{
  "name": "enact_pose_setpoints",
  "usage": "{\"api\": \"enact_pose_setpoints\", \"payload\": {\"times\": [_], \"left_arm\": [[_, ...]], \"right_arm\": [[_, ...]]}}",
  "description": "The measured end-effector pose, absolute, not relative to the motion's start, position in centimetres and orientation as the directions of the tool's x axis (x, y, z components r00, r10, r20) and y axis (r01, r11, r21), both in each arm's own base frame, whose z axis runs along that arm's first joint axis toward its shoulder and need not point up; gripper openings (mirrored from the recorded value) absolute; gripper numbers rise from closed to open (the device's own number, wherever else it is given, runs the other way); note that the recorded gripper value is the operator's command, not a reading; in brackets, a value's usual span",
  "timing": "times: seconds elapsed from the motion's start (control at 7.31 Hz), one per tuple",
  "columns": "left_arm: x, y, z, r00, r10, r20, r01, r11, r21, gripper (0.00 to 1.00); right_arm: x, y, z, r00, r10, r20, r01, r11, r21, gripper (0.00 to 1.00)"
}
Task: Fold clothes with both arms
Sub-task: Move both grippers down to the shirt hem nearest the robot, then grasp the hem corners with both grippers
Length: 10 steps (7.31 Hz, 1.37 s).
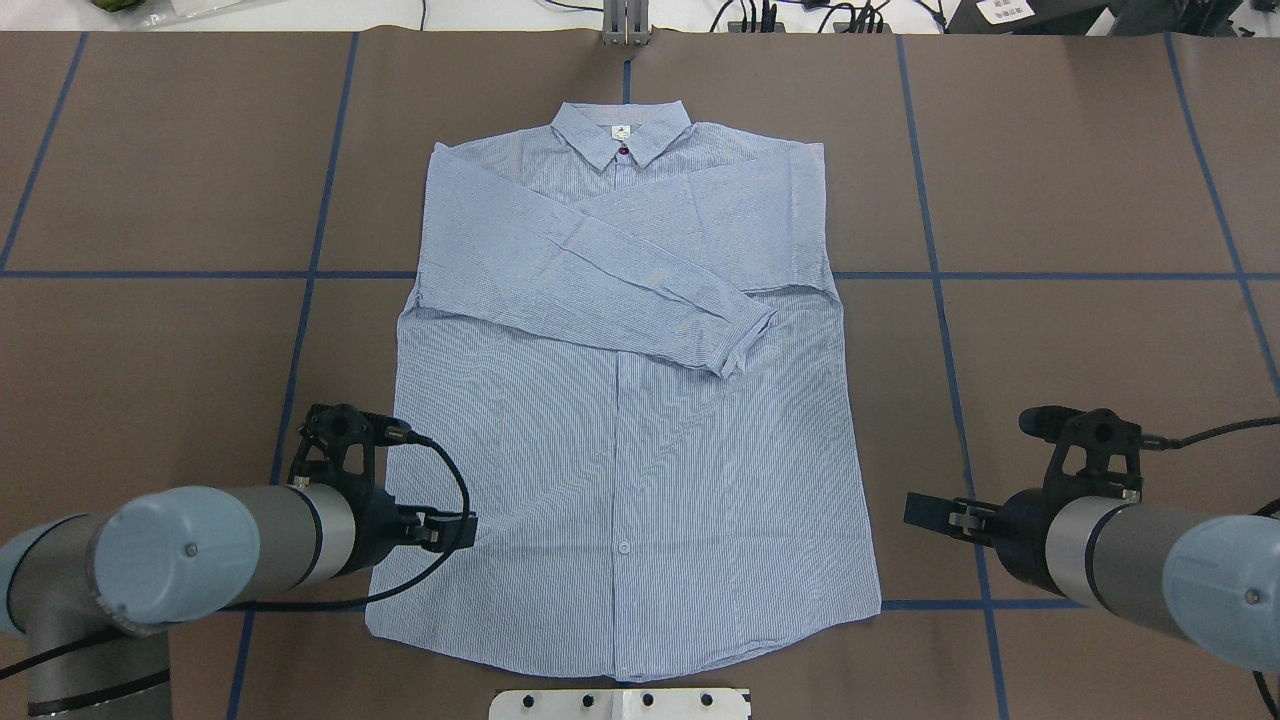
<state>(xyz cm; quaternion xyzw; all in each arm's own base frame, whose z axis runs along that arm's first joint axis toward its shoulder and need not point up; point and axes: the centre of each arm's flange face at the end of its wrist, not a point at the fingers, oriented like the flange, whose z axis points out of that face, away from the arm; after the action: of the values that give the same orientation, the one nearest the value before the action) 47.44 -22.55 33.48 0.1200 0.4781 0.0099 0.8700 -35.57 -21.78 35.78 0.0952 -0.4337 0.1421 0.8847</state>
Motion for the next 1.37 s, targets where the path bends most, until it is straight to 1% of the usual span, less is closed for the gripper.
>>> {"api": "enact_pose_setpoints", "payload": {"times": [0.14, 0.27, 0.68, 0.96, 1.09, 1.23, 1.37], "left_arm": [[47.8, -21.1, 34.1, 0.548, 0.091, -0.832, 0.102, 0.980, 0.174, 0.85], [47.9, -20.2, 34.9, 0.555, 0.050, -0.831, 0.111, 0.985, 0.133, 0.83], [47.8, -19.1, 36.5, 0.581, -0.016, -0.814, 0.130, 0.989, 0.073, 0.82], [47.9, -18.7, 37.0, 0.591, -0.021, -0.807, 0.127, 0.990, 0.067, 0.72], [47.9, -18.7, 37.1, 0.595, -0.022, -0.803, 0.127, 0.990, 0.066, 0.70], [47.9, -18.7, 37.2, 0.598, -0.022, -0.801, 0.126, 0.990, 0.066, 0.64], [47.9, -18.6, 37.3, 0.600, -0.022, -0.799, 0.125, 0.990, 0.066, 0.52]], "right_arm": [[-35.8, -21.5, 35.7, 0.583, 0.165, 0.795, -0.332, 0.942, 0.047, 1.00], [-35.9, -21.3, 35.7, 0.584, 0.162, 0.796, -0.331, 0.942, 0.050, 1.00], [-36.1, -20.9, 35.7, 0.585, 0.154, 0.796, -0.329, 0.943, 0.059, 1.00], [-36.2, -20.8, 35.7, 0.585, 0.151, 0.797, -0.330, 0.942, 0.064, 1.00], [-36.2, -20.8, 35.7, 0.586, 0.151, 0.796, -0.330, 0.942, 0.065, 1.00], [-36.2, -20.8, 35.8, 0.587, 0.150, 0.796, -0.330, 0.942, 0.065, 1.00], [-36.2, -20.7, 35.8, 0.588, 0.150, 0.795, -0.330, 0.942, 0.066, 1.00]]}}
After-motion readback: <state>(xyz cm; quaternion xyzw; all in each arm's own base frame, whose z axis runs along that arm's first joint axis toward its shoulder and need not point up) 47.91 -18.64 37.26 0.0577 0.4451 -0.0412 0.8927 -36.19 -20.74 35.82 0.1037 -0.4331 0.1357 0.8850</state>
